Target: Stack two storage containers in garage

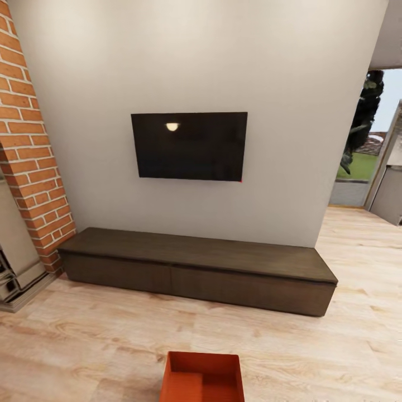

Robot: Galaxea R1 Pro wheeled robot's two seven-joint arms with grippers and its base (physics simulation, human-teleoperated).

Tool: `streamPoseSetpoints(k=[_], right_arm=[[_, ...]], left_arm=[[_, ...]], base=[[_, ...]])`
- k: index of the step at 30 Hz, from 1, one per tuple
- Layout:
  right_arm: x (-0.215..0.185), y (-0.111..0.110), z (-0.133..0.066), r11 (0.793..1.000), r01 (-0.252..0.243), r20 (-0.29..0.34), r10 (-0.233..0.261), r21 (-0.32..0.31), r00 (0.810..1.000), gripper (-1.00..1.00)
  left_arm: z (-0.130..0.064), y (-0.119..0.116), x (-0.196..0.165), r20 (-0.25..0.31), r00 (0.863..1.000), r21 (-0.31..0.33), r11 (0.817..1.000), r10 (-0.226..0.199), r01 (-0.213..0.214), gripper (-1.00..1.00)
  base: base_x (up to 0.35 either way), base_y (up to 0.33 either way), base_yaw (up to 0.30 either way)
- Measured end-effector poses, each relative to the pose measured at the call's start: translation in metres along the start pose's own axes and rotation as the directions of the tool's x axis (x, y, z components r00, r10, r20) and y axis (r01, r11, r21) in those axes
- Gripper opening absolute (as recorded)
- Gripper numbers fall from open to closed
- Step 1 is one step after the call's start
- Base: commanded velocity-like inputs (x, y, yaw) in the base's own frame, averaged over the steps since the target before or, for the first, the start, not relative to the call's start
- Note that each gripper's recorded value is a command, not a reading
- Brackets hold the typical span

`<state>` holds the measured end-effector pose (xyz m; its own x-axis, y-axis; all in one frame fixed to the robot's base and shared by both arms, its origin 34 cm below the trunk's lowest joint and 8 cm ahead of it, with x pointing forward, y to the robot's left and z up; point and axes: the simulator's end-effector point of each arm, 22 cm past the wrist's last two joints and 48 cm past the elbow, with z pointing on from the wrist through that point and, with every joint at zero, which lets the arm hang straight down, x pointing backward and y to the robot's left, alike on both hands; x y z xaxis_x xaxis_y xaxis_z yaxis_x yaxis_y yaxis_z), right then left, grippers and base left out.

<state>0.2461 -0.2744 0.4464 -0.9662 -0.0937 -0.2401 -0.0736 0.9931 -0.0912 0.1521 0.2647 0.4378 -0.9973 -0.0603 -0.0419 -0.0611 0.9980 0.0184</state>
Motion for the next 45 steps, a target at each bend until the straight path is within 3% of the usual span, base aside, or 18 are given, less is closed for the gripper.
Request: streamPoseSetpoints(k=[45], right_arm=[[0.0001, -0.0008, 0.0, 1.0, 0.0, 0.0, 0.0, 0.001, 1.0, 1.0]], left_arm=[[0.0, 0.0001, -0.0001, 0.0, 1.0, 0.0, 1.0, 0.0, 0.0, 1.0]], base=[[0.0, 0.013, -0.033]])
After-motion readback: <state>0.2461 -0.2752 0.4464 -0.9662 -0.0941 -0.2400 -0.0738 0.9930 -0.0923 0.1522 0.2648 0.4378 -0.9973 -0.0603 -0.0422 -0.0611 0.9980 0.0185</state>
